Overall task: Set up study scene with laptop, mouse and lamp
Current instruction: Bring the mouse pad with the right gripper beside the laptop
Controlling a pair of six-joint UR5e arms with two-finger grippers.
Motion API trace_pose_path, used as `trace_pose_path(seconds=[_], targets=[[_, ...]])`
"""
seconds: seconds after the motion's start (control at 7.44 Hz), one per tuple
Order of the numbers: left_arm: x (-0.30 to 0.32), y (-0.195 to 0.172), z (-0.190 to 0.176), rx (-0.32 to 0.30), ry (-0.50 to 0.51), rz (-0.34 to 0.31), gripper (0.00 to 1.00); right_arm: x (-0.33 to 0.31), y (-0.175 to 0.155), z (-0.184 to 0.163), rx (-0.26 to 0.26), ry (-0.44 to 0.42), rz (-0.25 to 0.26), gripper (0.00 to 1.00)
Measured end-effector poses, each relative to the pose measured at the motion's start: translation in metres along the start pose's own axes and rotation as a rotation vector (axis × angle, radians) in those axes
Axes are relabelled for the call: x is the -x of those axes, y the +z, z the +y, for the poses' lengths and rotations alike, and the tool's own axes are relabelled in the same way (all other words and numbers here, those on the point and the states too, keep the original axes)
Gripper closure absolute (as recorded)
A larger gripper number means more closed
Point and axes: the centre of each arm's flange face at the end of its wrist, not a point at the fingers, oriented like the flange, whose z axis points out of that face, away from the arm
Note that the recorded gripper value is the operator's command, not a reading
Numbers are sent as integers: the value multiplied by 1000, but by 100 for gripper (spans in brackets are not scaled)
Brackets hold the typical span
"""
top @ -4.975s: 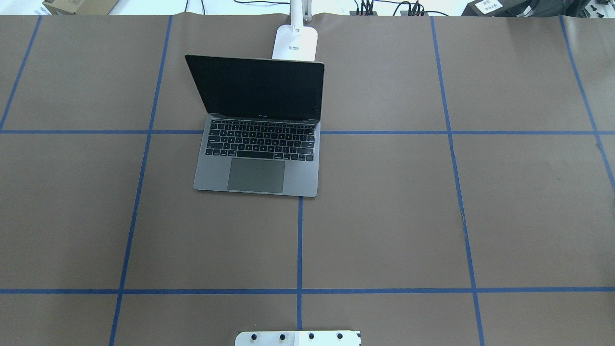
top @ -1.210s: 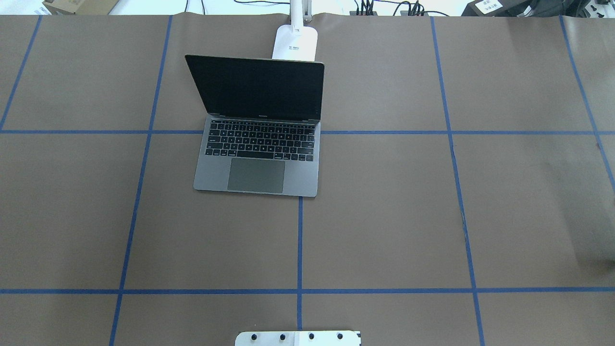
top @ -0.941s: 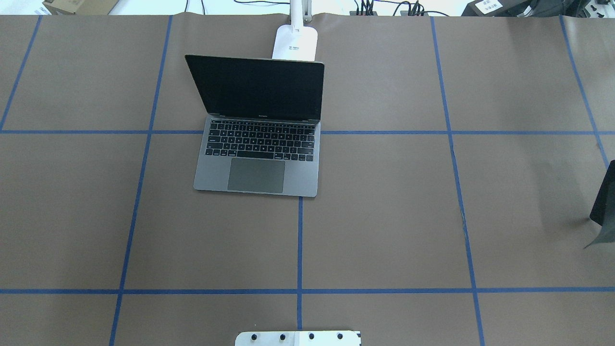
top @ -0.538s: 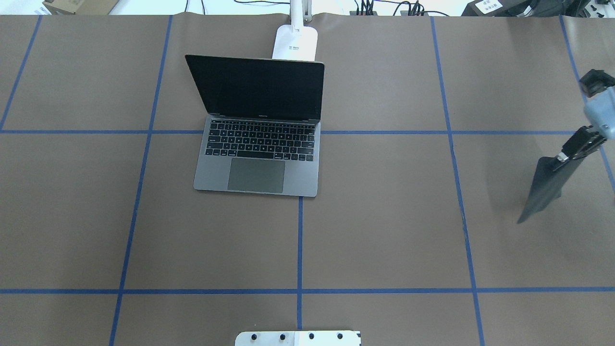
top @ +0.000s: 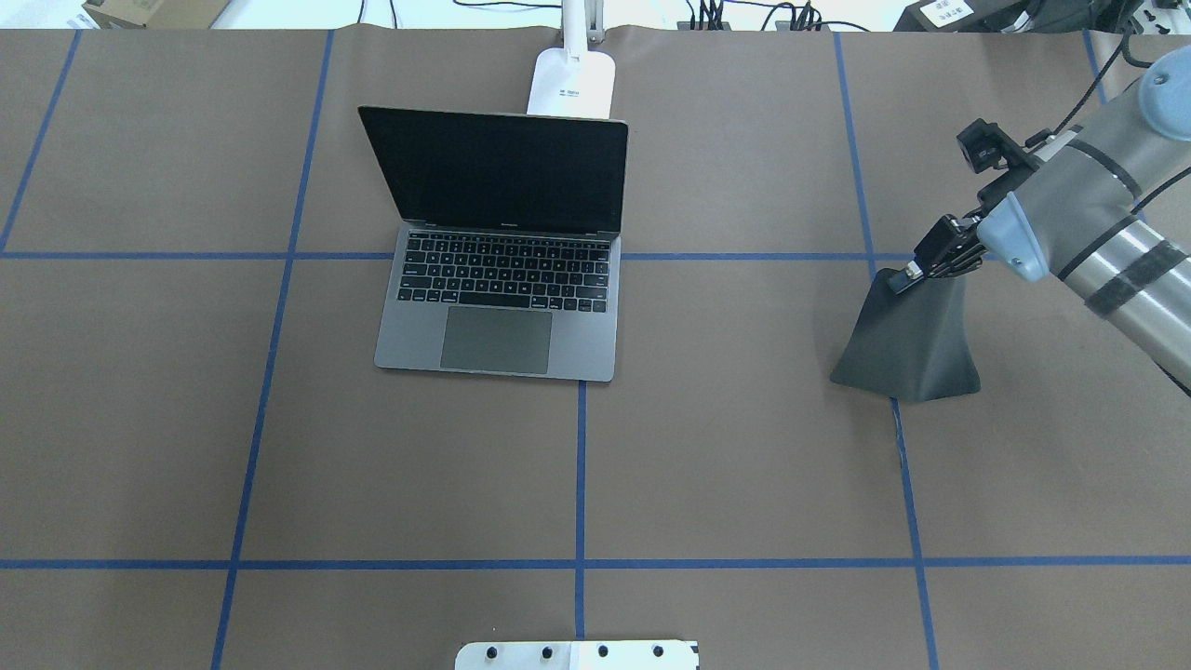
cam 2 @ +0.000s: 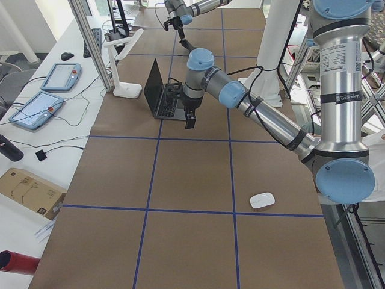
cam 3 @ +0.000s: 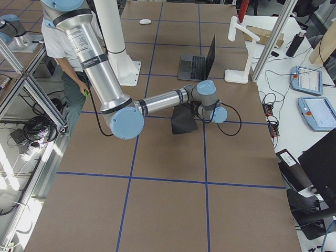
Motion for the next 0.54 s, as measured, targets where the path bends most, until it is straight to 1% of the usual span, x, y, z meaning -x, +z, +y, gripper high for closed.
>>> trace_pose_path(seconds=[0.27, 0.54], targets=[[1, 2, -2, 1, -4, -3, 0, 12, 31, -36, -48, -14, -44, 100], [4, 5, -4, 4, -9, -7, 0, 23, 56, -57, -95, -12, -81, 100]])
